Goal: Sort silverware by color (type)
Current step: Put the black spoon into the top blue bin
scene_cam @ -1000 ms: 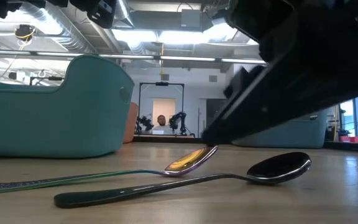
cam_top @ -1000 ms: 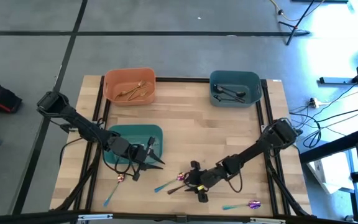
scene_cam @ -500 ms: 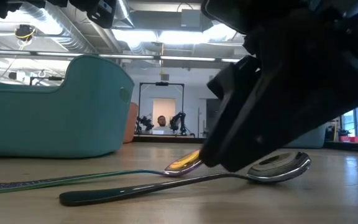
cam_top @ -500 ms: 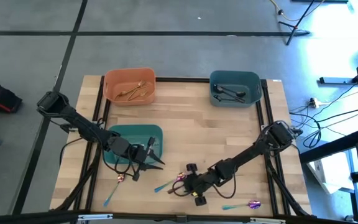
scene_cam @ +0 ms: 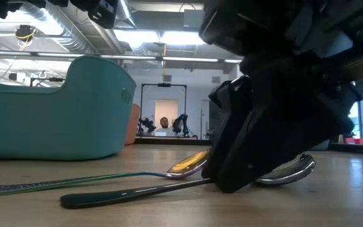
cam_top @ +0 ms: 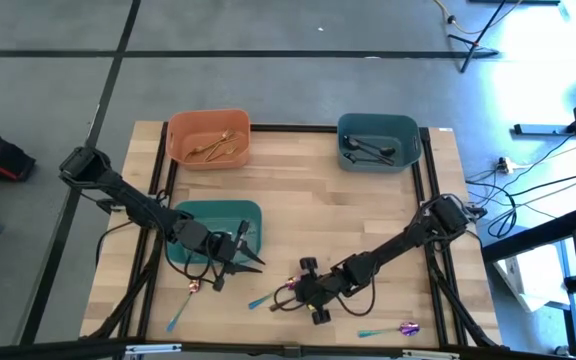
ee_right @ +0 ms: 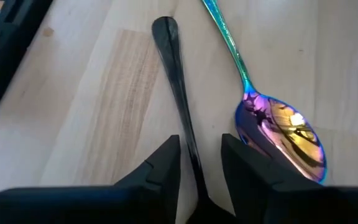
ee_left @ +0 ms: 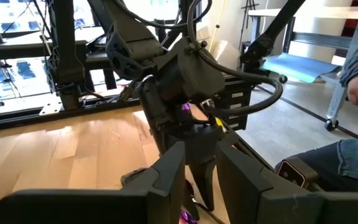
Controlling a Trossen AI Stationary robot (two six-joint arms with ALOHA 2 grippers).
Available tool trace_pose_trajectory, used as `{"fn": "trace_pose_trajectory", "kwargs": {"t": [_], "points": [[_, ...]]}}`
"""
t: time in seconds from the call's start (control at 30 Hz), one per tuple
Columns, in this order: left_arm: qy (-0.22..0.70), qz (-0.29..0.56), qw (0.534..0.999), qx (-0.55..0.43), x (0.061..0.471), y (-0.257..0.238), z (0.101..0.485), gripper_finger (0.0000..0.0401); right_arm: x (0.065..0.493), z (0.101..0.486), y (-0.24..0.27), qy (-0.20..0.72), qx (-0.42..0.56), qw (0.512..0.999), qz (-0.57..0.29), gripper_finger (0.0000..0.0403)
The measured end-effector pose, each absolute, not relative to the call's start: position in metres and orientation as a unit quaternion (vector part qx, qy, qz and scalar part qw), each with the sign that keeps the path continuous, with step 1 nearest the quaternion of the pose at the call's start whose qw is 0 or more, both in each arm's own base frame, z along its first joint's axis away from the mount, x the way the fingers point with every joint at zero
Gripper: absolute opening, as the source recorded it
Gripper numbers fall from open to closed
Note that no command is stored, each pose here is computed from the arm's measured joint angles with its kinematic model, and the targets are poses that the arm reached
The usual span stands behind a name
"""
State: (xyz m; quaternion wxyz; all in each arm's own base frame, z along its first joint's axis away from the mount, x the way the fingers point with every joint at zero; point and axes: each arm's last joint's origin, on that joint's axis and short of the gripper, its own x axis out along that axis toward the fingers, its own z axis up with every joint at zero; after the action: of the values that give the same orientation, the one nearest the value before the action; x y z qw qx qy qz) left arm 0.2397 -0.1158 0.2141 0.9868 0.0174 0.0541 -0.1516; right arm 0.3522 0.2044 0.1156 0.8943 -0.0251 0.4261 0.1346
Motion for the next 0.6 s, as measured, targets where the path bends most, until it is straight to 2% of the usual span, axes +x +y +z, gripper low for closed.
{"fn": "trace_pose_trajectory", "kwargs": {"t": [0.17,0.4,0.6], "points": [[0.054,-0.152,0.987,0.018,0.2397,-0.1158,0.2141,0.0085,0.3522,0.1119,0.2053,0.428,-0.039,0.893,0.137,0.0092],[0.055,-0.152,0.987,0.018,0.2396,-0.1159,0.214,0.0085,0.3513,0.1111,0.2051,0.434,-0.042,0.889,0.138,0.001],[0.054,-0.152,0.987,0.018,0.2396,-0.1159,0.2142,0.0085,0.3478,0.1176,0.2041,0.438,-0.048,0.888,0.132,0.0014]]}}
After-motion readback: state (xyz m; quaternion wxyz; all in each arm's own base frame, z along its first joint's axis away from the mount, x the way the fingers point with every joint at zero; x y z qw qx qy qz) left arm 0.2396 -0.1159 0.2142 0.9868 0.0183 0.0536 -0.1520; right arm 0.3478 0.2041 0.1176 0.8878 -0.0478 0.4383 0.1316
